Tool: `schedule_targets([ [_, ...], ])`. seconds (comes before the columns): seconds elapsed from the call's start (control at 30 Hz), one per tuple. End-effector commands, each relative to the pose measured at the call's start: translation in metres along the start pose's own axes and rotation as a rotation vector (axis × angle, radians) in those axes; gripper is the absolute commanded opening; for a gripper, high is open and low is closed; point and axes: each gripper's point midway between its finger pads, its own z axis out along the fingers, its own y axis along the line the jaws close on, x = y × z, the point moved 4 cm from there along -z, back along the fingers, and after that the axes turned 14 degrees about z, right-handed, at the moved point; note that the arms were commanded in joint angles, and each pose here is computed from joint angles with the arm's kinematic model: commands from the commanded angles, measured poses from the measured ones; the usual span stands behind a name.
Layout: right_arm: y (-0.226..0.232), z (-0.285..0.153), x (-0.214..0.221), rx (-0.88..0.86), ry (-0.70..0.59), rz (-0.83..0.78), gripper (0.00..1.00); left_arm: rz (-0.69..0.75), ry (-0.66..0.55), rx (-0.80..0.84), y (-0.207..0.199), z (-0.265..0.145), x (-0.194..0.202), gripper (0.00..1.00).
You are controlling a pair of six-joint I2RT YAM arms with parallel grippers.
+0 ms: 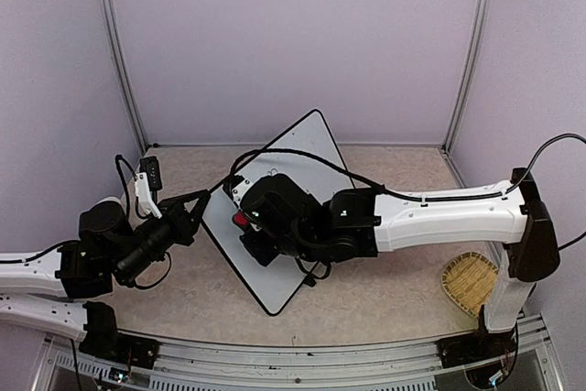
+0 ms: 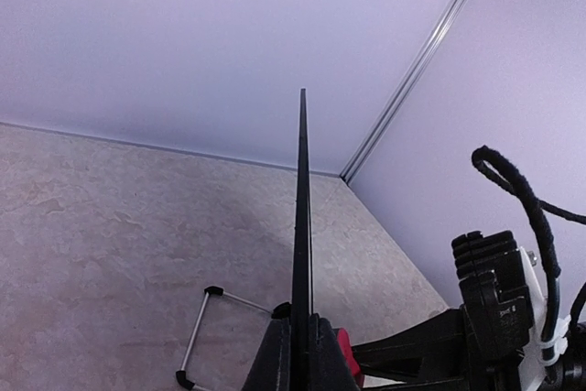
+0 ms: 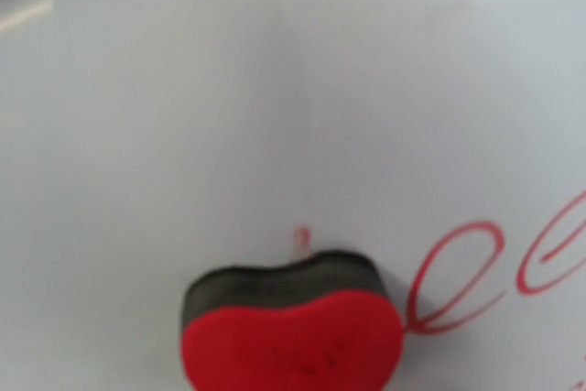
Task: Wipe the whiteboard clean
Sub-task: Erase the whiteboard at the center of the board.
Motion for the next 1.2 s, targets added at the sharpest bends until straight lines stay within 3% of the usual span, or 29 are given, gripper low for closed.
schedule_targets([
  [0.0,-0.005,0.013,0.04,0.01,0.115,-0.034,0.15,0.074,0.139,0.075,-0.01,0.001,0.032,0.0],
  [0.8,-0.005,0.012,0.07,-0.013,0.158,-0.066,0.14,0.077,0.143,0.067,-0.008,-0.001,0.032,0.0],
  [1.17,0.014,-0.001,0.022,-0.074,0.034,-0.088,0.14,0.058,0.157,0.084,-0.01,0.001,0.038,0.0],
])
